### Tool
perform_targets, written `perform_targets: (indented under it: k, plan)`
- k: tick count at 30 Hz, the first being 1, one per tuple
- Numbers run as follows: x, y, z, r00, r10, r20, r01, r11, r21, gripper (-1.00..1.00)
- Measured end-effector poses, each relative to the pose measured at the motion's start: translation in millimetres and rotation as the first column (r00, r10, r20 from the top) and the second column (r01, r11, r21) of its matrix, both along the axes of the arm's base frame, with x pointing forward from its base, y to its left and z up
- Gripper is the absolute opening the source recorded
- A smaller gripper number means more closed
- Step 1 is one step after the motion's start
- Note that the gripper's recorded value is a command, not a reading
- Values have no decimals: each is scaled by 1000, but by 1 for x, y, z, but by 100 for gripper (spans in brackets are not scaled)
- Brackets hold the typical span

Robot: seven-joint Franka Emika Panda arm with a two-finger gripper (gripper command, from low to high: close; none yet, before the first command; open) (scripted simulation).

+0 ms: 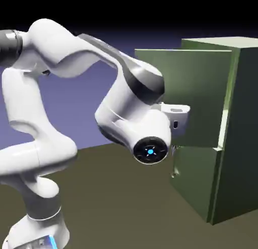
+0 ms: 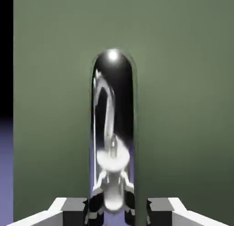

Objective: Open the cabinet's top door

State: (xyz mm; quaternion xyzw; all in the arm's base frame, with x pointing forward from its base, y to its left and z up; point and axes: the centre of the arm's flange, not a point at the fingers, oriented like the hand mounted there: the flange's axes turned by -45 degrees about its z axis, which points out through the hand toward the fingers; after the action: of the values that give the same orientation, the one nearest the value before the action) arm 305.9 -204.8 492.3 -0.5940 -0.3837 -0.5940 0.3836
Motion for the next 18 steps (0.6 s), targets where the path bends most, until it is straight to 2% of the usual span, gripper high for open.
perform_targets:
  k: [12,13,15,18]
  plan:
    - [26,-83,0,948,319,0,-319,948,0,-100]
    - [29,-88,0,940,342,0,-342,940,0,100]
    - [33,-84,0,936,353,0,-353,936,0,100]
    - [28,-124,1,939,344,1,-344,939,0,100]
